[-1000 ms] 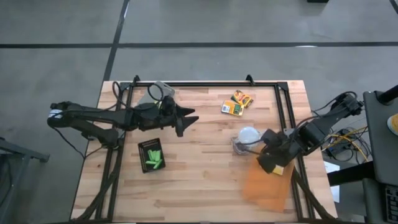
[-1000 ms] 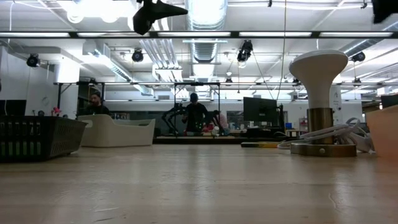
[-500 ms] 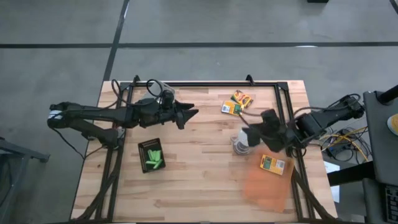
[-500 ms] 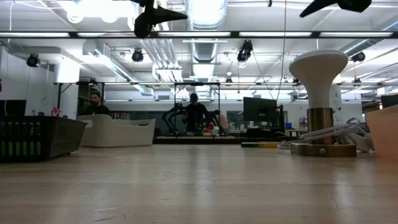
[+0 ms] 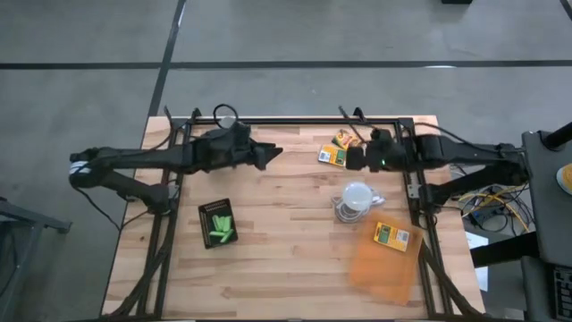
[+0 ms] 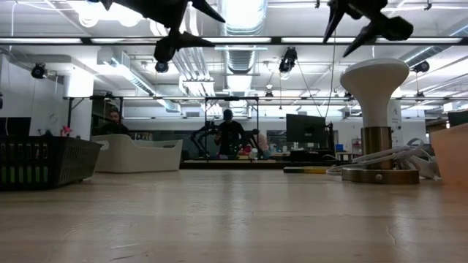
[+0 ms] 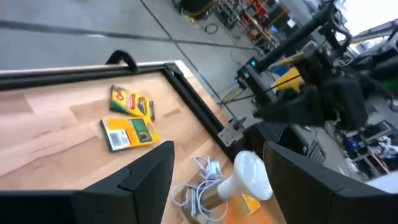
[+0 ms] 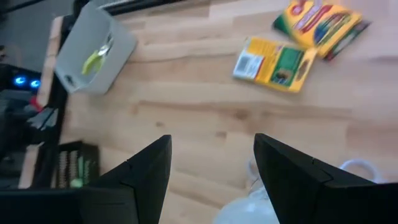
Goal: Pick & Place School Supplies
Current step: Put the yellow yellow crayon box into the orange bin
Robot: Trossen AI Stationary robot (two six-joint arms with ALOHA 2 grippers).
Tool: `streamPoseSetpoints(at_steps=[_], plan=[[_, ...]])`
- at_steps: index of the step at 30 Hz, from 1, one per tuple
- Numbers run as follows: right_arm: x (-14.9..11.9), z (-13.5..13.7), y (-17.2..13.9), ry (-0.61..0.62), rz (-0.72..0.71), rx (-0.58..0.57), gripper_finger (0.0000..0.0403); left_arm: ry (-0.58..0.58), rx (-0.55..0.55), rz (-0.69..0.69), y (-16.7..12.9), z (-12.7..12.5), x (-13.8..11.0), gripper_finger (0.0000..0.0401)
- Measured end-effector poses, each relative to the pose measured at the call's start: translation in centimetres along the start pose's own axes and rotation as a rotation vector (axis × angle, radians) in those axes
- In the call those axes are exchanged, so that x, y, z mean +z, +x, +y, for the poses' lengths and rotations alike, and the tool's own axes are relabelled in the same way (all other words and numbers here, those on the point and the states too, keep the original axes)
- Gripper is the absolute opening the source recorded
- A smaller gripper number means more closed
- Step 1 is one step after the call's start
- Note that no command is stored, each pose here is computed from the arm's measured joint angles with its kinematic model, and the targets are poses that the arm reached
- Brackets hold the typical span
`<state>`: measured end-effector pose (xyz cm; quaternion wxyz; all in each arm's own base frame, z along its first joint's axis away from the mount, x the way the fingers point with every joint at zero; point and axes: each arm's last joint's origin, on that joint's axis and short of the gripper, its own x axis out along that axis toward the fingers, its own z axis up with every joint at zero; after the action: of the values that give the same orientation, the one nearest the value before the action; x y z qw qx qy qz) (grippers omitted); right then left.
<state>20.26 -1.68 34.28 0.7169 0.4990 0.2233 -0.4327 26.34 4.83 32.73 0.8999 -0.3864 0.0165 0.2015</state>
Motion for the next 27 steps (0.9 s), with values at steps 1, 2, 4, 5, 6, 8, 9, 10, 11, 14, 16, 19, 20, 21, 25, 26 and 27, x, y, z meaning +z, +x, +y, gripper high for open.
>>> streamPoseSetpoints(at_steps=[1,2,4,5,6,8,9,10,11,14,16,19,20,21,25,26,27], plan=[[0.6,-0.1,0.2,0.001,-0.006,-0.010,0.0226,-0.006,-0.004,0.010,0.2,0.3,0.2,0.0252],[1.1,-0.3,0.4,0.003,-0.004,-0.019,0.0226,-0.010,-0.001,0.020,0.4,0.6,0.3,0.0252],[2.0,-0.6,0.8,0.004,0.012,-0.033,0.0226,-0.014,0.013,0.026,0.9,1.3,0.5,0.0252],[2.4,-0.8,1.1,0.005,0.026,-0.039,0.0226,-0.015,0.025,0.024,1.2,1.6,0.7,0.0252],[2.8,-1.0,1.4,0.005,0.038,-0.047,0.0226,-0.014,0.037,0.027,1.5,2.1,0.8,0.0252],[3.3,-1.6,2.0,0.007,0.050,-0.068,0.0226,-0.008,0.044,0.040,2.3,3.0,1.0,0.0252],[3.6,-1.8,2.3,0.010,0.051,-0.079,0.0226,0.004,0.033,0.050,2.8,3.4,1.1,0.0252],[3.8,-2.1,2.6,0.015,0.053,-0.089,0.0226,0.019,0.016,0.064,3.2,3.8,1.3,0.0252],[4.1,-2.3,2.8,0.024,0.054,-0.097,0.0226,0.036,-0.007,0.078,3.7,4.1,1.4,0.0252],[4.4,-3.0,4.1,0.041,0.058,-0.093,0.0226,0.069,-0.083,0.097,5.2,5.1,1.8,0.0252],[4.5,-3.4,5.0,0.055,0.059,-0.080,0.0226,0.081,-0.100,0.103,6.3,5.9,1.9,0.0252],[4.3,-4.2,6.6,0.081,0.060,-0.080,0.0226,0.068,-0.058,0.110,7.8,7.4,2.1,0.0252],[4.2,-4.5,7.1,0.087,0.068,-0.086,0.0226,0.059,-0.045,0.109,8.4,7.9,2.3,0.0252],[4.1,-4.9,7.7,0.092,0.076,-0.098,0.0226,0.047,-0.031,0.117,8.9,8.5,2.3,0.0252],[4.0,-5.7,9.3,0.141,0.079,-0.100,0.0226,0.040,-0.039,0.187,10.9,10.1,2.3,0.0252],[4.1,-5.8,9.6,0.149,0.073,-0.097,0.0226,0.047,-0.058,0.207,11.4,10.3,2.3,0.0252],[4.2,-5.8,9.9,0.155,0.066,-0.091,0.0226,0.055,-0.079,0.223,11.8,10.5,2.4,0.0252]])
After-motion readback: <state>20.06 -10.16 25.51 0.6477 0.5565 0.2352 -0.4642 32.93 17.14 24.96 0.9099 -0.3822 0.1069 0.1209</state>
